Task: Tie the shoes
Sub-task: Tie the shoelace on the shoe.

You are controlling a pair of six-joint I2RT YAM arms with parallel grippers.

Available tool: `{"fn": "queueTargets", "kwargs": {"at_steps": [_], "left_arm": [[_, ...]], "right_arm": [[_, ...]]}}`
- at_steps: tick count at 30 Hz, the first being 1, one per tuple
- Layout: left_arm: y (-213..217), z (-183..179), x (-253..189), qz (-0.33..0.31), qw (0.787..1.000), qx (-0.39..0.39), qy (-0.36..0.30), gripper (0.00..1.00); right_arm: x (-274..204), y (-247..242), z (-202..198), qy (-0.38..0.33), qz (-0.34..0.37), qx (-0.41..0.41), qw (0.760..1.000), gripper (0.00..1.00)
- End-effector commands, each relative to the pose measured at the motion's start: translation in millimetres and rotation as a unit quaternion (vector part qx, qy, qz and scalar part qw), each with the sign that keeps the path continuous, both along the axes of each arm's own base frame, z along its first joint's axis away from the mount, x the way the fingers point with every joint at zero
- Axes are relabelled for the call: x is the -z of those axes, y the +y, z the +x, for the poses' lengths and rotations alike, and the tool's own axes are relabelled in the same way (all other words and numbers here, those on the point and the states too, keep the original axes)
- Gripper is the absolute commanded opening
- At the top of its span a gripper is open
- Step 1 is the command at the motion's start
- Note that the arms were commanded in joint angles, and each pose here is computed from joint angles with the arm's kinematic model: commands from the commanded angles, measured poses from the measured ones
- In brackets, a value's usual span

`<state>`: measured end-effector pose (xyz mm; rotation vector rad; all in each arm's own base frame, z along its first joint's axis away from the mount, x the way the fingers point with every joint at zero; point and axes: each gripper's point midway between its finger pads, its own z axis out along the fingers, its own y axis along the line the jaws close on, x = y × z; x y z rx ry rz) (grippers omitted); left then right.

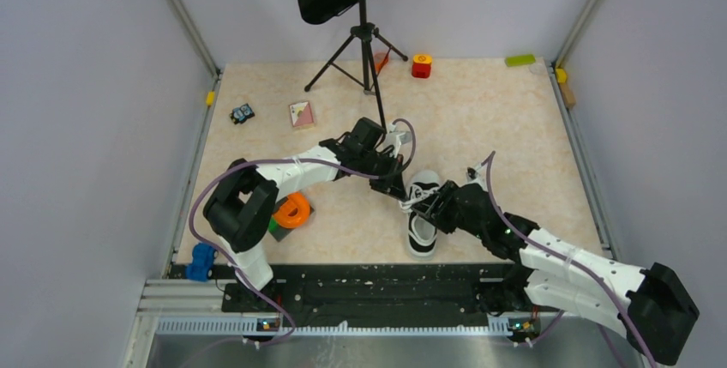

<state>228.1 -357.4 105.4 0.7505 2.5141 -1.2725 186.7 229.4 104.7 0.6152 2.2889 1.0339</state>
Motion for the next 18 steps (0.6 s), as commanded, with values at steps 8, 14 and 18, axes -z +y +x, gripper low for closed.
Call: {"fn": "queueTargets", "kwargs": {"at_steps": [8,14,18], "left_arm": [[-0.8,1.4,-10.0,-0.022,1.0,0.019,-0.008,0.0],[-0.3,-0.4,-9.6,-0.024,0.999,0.02,-0.006,0.0],[-0.3,-1.3,-8.2,-0.024,1.0,0.02,-0.003,0.0]], "right_arm": [[-3.5,0.5,17.7,-0.011,0.035,0.053,0.998,0.41],[-1.6,0.5,24.4,-0.009,0.04,0.06,0.997,0.38],[5.0,0.0,24.4,0.001,0.039,0.061,0.997,0.36]]}}
